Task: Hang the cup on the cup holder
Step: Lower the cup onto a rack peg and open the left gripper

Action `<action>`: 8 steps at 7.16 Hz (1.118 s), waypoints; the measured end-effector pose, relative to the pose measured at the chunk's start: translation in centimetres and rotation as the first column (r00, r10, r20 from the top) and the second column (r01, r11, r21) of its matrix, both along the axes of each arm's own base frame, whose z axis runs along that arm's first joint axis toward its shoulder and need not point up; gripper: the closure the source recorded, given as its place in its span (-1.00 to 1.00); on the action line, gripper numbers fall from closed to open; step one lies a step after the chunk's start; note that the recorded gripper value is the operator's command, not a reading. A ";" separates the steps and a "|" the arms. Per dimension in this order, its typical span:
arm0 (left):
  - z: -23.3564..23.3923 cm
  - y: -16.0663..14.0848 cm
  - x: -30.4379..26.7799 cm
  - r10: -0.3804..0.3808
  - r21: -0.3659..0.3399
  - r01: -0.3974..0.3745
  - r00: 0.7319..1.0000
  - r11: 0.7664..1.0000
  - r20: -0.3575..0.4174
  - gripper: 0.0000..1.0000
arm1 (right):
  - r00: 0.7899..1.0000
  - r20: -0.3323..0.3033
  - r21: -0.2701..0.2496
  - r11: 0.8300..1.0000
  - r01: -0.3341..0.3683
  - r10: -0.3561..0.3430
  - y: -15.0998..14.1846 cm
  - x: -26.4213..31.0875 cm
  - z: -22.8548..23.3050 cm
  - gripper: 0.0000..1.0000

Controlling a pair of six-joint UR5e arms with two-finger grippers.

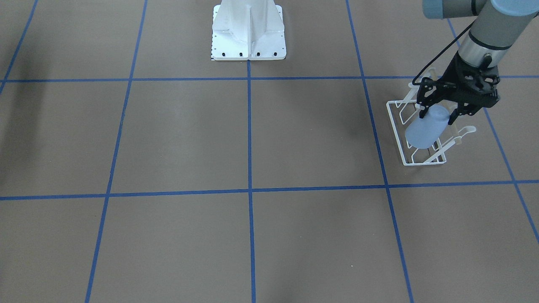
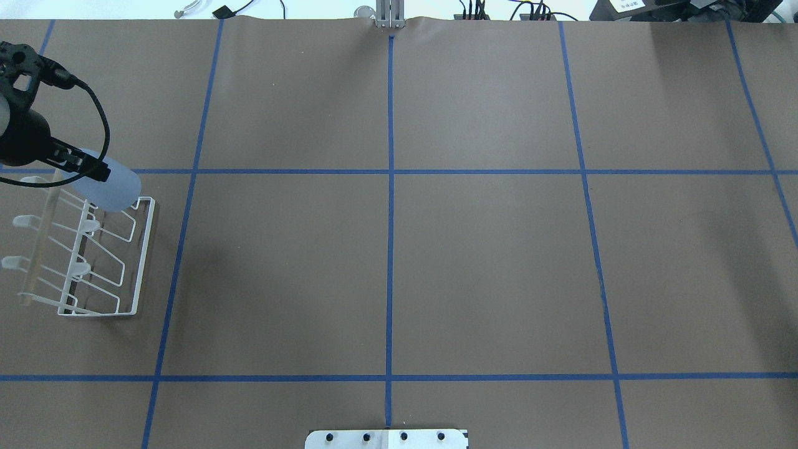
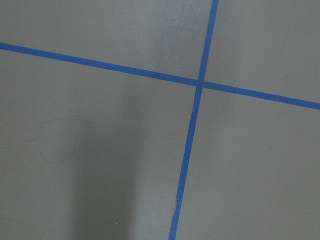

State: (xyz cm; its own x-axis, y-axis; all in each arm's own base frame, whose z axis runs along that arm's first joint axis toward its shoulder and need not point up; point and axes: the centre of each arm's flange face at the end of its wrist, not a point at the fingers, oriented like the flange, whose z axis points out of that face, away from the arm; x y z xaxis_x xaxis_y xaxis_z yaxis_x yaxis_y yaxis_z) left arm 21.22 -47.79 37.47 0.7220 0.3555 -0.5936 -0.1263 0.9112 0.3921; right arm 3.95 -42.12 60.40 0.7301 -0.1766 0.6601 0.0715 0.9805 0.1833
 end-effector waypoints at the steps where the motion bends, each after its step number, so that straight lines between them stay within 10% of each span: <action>1: 0.9 -0.4 0.7 -0.005 0.002 0.005 1.000 1.000 0.006 1.00 | 1.000 0.000 -0.001 1.000 0.000 0.000 0.0 0.0 0.0 -1.00; 4: 2.7 -0.8 2.6 0.008 -0.014 -0.007 1.000 1.000 0.021 0.99 | 1.000 0.000 -0.001 1.000 0.001 -0.001 0.0 0.0 0.0 -1.00; 6: 3.4 -0.9 3.5 0.021 -0.025 -0.020 0.999 0.999 0.031 -0.46 | 1.000 0.000 -0.002 1.000 0.001 -0.001 0.0 -0.1 0.1 -1.00; 7: 3.7 -0.9 3.8 0.025 -0.025 -0.024 0.999 0.999 0.032 -0.95 | 1.000 0.000 -0.003 1.000 0.001 -0.001 0.0 -0.1 0.1 -1.00; 8: 3.9 -1.0 4.0 0.027 -0.016 -0.027 0.999 1.000 0.028 -0.96 | 1.000 0.000 -0.003 1.000 0.001 -0.001 0.0 -0.1 0.1 -1.00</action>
